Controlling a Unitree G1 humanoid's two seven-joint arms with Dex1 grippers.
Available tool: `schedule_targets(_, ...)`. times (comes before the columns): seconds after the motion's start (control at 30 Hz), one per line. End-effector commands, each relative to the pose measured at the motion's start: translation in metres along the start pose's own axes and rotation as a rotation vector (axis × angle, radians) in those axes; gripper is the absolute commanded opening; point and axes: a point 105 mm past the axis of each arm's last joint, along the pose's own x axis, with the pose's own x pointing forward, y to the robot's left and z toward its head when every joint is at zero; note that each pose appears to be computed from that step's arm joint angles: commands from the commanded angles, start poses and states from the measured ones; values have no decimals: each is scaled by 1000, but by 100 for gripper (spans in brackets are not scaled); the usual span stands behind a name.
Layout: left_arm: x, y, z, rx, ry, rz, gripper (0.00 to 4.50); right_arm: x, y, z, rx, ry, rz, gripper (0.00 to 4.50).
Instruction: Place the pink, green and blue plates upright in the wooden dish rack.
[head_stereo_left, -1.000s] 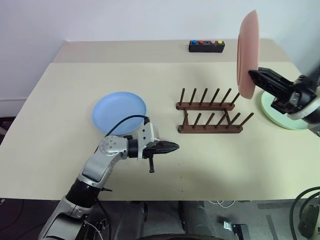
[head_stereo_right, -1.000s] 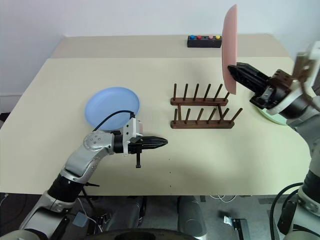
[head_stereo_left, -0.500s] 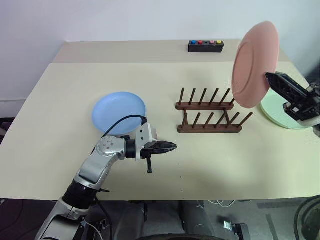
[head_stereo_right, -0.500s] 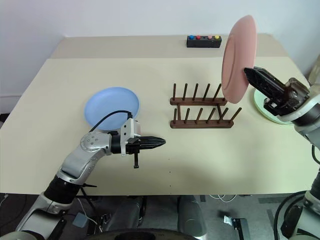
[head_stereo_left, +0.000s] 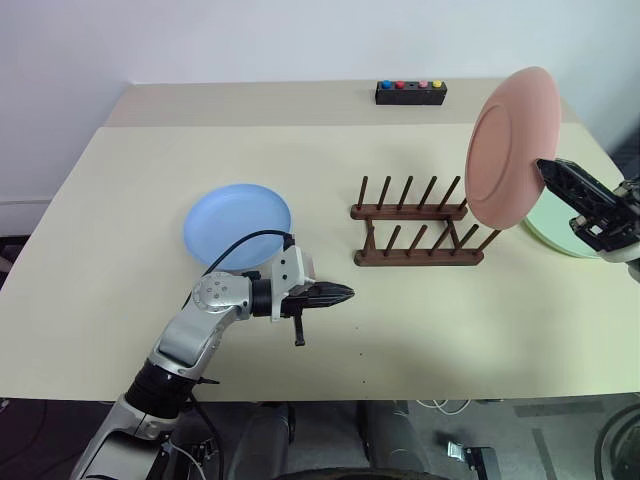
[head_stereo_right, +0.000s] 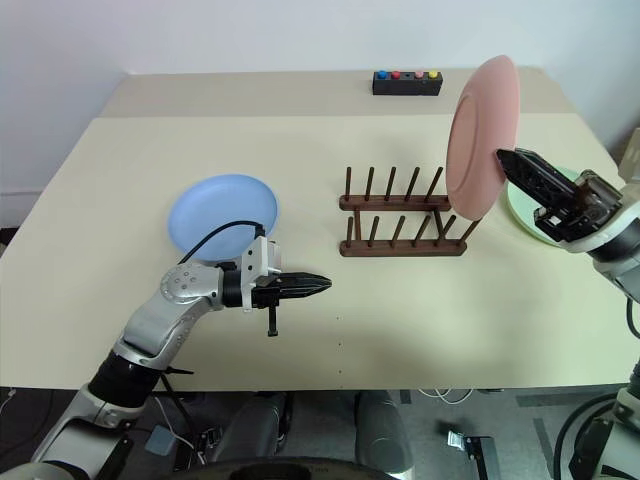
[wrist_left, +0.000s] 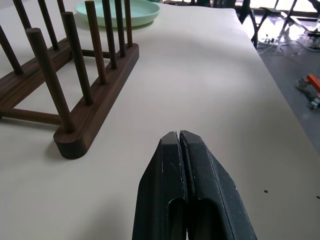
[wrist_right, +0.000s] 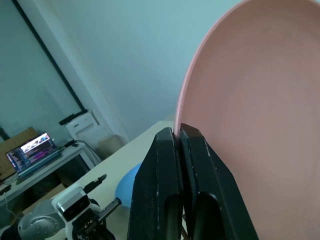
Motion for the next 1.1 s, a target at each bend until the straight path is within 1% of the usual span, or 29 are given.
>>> schedule_targets(0.03,0,1,9,30,-24,-2,0,-3,5,12,-39,-14,18,2)
schedule_targets(0.5,-1,2,8,37,-21,0,0,-4,-15,9,12,12,2,2)
schedule_targets(0.87,-3,1,7,34,-18,17,0,-2,-21,3,46,36,-6,2)
schedule_targets(0.9,-3,1,7,35,-18,18,0,-2,-21,3,48,36,-10,58)
schedule_targets(0.93,-3,1,8,35,-18,18,0,-2,-22,3,48,36,-14,79)
schedule_targets(0.97,-3,1,8,36,-18,19,0,-2,-22,3,48,35,-15,117)
schedule_targets(1.1,-3,1,9,38,-18,18,0,-5,-23,6,22,22,-43,299)
